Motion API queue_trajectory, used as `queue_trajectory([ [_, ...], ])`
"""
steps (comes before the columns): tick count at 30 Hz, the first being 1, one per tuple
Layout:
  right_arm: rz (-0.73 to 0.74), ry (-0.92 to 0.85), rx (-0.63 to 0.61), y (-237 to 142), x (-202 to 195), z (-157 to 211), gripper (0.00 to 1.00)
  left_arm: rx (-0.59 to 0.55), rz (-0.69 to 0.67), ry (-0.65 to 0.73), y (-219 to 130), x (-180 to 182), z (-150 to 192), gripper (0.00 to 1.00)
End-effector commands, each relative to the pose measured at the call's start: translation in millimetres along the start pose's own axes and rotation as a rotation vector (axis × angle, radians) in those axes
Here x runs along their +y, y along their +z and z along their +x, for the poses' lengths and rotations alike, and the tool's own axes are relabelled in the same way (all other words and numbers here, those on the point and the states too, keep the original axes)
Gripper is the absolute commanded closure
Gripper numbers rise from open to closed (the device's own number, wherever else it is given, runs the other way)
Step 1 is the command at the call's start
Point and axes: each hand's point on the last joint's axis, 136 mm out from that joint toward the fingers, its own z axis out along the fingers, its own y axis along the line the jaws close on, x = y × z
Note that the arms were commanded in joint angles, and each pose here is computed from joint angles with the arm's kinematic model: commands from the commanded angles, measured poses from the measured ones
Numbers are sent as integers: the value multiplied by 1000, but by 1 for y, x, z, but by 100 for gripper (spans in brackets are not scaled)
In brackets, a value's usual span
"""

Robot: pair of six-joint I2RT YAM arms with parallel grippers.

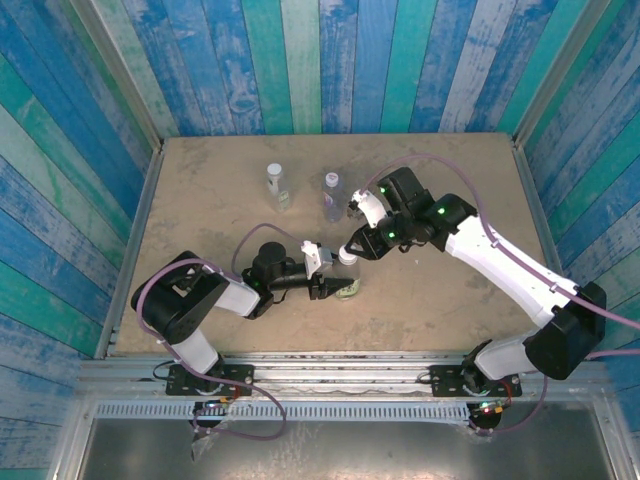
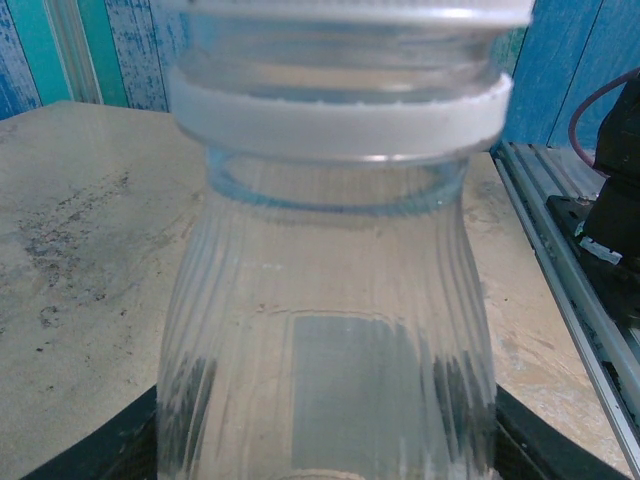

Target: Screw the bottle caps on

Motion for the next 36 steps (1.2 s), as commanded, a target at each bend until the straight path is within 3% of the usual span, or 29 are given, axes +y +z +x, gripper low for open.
queue_trajectory([
  [1, 7, 17, 80, 9, -6, 23, 63, 172, -9, -149, -2, -3, 54, 41],
  [10, -39, 71, 121, 8, 2, 38, 75, 163, -9, -157, -2, -3, 54, 41],
  [26, -111, 143, 111, -10, 21, 44, 84, 136, -22, -173, -4, -2, 54, 41],
  [36, -31, 109, 20, -26, 15, 13, 51, 148, -14, -173, -3, -3, 56, 41],
])
